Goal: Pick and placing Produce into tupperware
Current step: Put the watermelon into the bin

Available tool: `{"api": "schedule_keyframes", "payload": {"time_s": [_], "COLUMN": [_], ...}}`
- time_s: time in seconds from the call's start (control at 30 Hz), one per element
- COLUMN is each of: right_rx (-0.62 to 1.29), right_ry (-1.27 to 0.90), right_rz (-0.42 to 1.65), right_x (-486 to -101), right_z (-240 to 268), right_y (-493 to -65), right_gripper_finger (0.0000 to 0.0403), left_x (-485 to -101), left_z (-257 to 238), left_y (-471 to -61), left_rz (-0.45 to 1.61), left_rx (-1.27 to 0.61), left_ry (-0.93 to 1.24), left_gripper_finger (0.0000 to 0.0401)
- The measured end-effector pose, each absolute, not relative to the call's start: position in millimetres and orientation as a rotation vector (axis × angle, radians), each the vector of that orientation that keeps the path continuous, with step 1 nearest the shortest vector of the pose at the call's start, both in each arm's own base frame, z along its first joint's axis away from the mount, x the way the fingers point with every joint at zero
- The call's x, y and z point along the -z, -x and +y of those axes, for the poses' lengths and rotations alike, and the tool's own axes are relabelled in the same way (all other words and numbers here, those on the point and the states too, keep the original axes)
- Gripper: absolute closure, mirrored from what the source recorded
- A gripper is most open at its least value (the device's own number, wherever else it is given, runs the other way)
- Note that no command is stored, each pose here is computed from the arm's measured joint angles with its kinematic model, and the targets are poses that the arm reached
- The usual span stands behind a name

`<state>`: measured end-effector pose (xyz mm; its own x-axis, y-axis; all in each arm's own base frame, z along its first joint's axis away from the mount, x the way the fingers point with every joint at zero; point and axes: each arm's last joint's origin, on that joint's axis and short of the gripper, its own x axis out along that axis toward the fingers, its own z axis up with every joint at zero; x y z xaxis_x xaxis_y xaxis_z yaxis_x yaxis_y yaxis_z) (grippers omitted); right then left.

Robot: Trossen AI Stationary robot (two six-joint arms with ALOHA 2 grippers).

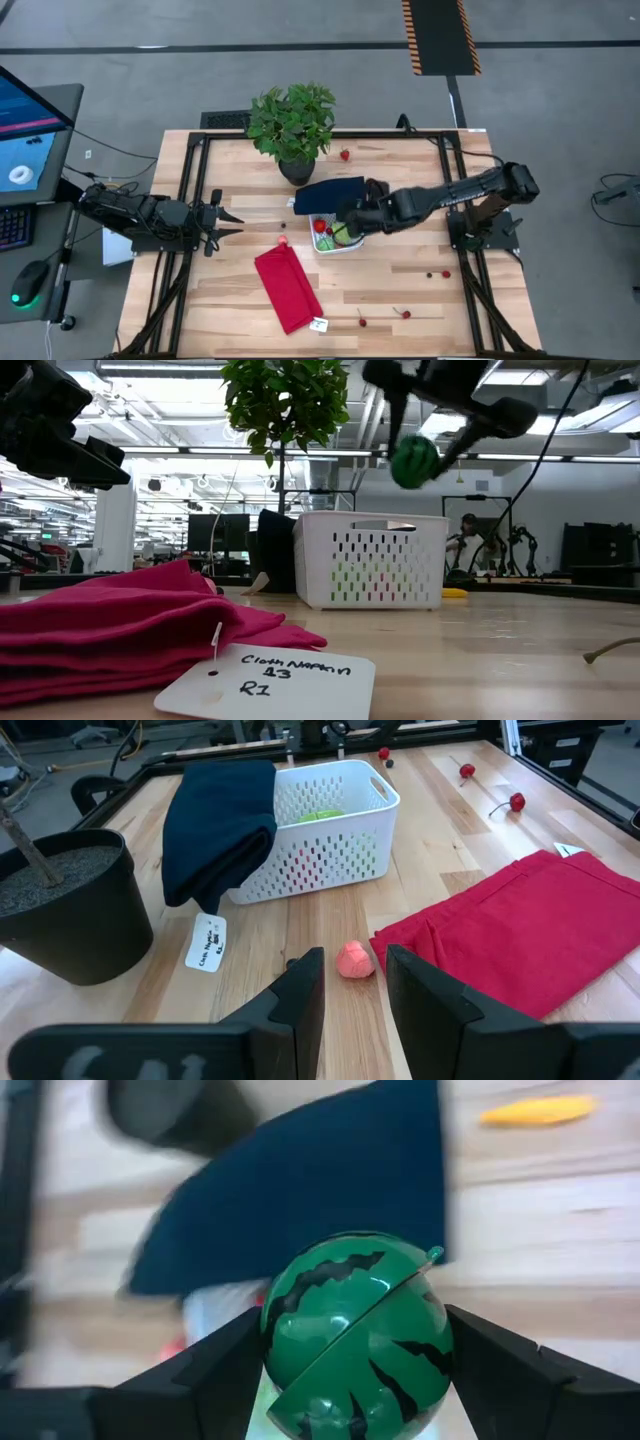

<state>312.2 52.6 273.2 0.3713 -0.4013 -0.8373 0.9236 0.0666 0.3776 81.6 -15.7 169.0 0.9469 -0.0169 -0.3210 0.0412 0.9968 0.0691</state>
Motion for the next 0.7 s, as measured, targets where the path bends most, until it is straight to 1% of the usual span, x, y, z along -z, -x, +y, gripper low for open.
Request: {"api": "schedule_keyframes", "payload": {"time_s": [0.1, 0.13, 0.23, 0.3, 0.4, 0.6, 0.63, 0.7], "right_rx": [0.994, 0.985, 1.006, 1.054, 1.061, 1.077, 1.06, 1.118], "right_ry": [-1.062, -1.053, -1.058, -1.068, -1.077, -1.118, -1.129, -1.07], "right_rz": [0.613, 0.623, 0.61, 0.635, 0.645, 0.623, 0.617, 0.676], "right_x": [-268.9, -263.6, -248.2, -235.3, -221.0, -220.2, -221.3, -218.8], "right_z": [67.0, 71.1, 77.5, 75.1, 73.4, 76.1, 76.7, 75.0], "right_y": [-324.3, -327.1, -337.4, -341.7, -351.6, -364.0, -368.7, -363.2], "right_gripper_finger": [0.0097, 0.0097, 0.0097, 0.0096, 0.0096, 0.0092, 0.0087, 0.0067], "left_x": [-169.0, -169.0, -169.0, -169.0, -169.1, -168.9, -169.1, -168.9], "left_z": [-15.7, -15.7, -15.7, -15.7, -15.7, -15.8, -15.7, -15.7], "left_y": [-81.6, -81.6, -81.6, -81.6, -81.5, -81.8, -81.6, -81.8], "left_rz": [0.326, 0.326, 0.326, 0.326, 0.324, 0.329, 0.325, 0.327], "left_rx": [0.03, 0.03, 0.03, 0.029, 0.03, 0.029, 0.029, 0.028], "left_ry": [-0.075, -0.075, -0.075, -0.075, -0.075, -0.076, -0.075, -0.076], "left_gripper_finger": [0.0301, 0.0301, 0.0301, 0.0301, 0.0301, 0.0301, 0.0301, 0.0301]}}
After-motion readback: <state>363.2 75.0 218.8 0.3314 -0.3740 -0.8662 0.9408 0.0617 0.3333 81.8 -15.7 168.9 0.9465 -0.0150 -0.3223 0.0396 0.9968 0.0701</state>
